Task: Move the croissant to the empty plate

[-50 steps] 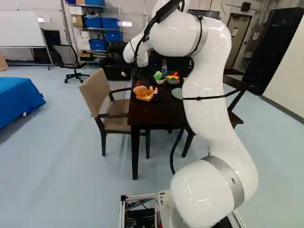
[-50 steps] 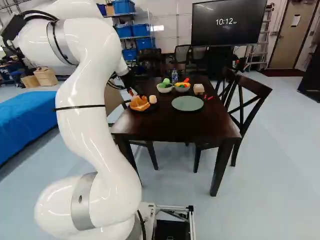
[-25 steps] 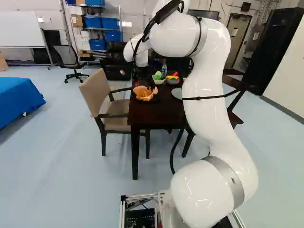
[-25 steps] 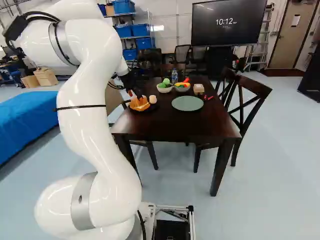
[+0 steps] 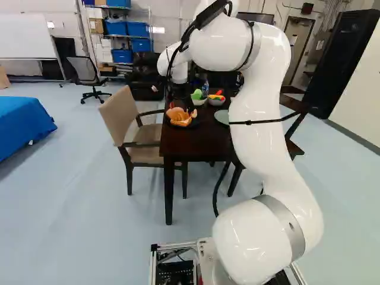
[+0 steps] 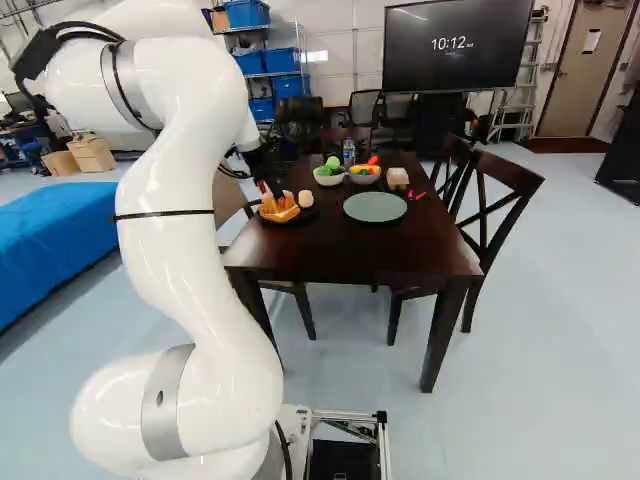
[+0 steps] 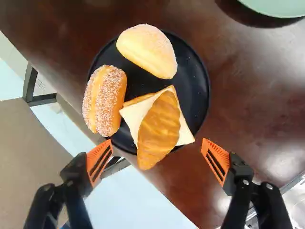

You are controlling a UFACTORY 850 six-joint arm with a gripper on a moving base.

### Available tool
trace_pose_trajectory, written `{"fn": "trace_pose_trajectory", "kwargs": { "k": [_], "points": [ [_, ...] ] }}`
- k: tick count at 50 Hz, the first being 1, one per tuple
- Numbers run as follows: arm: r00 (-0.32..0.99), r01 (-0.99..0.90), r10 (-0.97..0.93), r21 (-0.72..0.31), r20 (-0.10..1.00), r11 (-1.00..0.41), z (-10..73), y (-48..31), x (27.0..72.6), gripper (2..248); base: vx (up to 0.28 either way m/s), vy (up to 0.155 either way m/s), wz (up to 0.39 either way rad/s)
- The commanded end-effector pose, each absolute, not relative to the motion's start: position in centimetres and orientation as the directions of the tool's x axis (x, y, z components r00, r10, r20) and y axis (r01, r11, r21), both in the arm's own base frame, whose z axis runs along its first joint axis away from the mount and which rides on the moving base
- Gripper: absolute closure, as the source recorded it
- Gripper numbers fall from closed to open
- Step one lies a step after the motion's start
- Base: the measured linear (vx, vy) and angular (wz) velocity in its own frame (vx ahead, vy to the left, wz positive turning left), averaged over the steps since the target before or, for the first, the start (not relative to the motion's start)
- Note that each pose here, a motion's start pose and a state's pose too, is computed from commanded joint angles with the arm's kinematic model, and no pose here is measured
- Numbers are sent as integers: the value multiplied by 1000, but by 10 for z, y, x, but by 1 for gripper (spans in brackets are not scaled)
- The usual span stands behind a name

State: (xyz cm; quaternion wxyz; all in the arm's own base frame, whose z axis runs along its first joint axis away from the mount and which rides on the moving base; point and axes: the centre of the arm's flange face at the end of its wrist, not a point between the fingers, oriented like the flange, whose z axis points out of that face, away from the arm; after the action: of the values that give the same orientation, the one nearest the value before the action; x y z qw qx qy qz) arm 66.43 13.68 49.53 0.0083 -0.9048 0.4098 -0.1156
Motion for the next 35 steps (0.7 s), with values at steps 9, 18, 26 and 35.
{"fn": "trace_pose_trajectory", "kwargs": {
  "k": [9, 18, 26, 35],
  "points": [
    [630, -746, -750, -110, 202, -656, 495, 130, 665, 3, 0, 0, 0],
    [626, -749, -753, -112, 203, -653, 495, 128, 668, 3, 0, 0, 0],
    [625, -749, -753, -113, 204, -652, 495, 127, 669, 3, 0, 0, 0],
    [625, -749, -753, -113, 204, -652, 495, 127, 669, 3, 0, 0, 0]
  ]
}}
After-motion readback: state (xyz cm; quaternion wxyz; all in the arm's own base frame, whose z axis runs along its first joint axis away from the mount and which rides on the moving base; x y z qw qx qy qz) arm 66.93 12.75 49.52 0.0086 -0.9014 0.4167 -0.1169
